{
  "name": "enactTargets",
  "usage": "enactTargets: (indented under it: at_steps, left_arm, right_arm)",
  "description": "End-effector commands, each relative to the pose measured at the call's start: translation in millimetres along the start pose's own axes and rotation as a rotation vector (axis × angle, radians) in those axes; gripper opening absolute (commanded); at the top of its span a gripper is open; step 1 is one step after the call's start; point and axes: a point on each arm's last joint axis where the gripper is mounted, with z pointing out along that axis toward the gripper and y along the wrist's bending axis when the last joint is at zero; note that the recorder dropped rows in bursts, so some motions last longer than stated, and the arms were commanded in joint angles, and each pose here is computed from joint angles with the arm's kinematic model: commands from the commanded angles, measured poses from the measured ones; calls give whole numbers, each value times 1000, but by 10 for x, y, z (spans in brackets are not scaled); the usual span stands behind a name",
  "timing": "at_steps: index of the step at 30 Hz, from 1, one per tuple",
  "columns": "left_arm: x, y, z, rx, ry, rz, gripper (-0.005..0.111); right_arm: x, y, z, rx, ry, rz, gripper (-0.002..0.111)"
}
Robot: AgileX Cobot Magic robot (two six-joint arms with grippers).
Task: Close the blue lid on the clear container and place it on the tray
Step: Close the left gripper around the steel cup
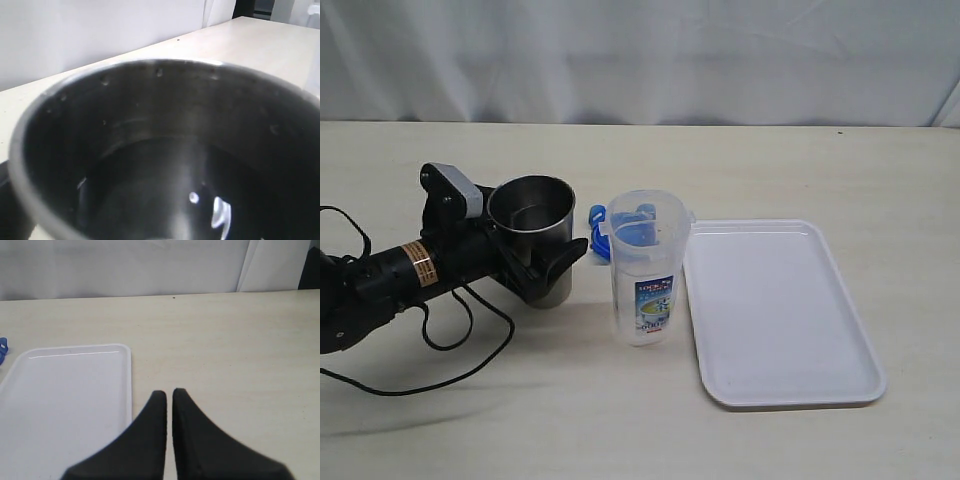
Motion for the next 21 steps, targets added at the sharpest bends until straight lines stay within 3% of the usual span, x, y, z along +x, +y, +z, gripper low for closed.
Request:
enactTargets:
  at_steps: [1, 16, 19, 21]
  left_arm:
    - [-29, 14, 21, -15, -21, -10, 105]
    - [-32, 36, 21, -39, -25, -19, 105]
    - [-33, 42, 20, -46, -26, -21, 100]
    - [-33, 44, 20, -48, -26, -22, 89]
  right_arm:
    - [-11, -2, -3, 3, -16, 0, 5]
    - [-11, -2, -3, 3, -16, 0, 5]
    - [-11, -2, -3, 3, -16, 0, 5]
    - [-11, -2, -3, 3, -16, 0, 5]
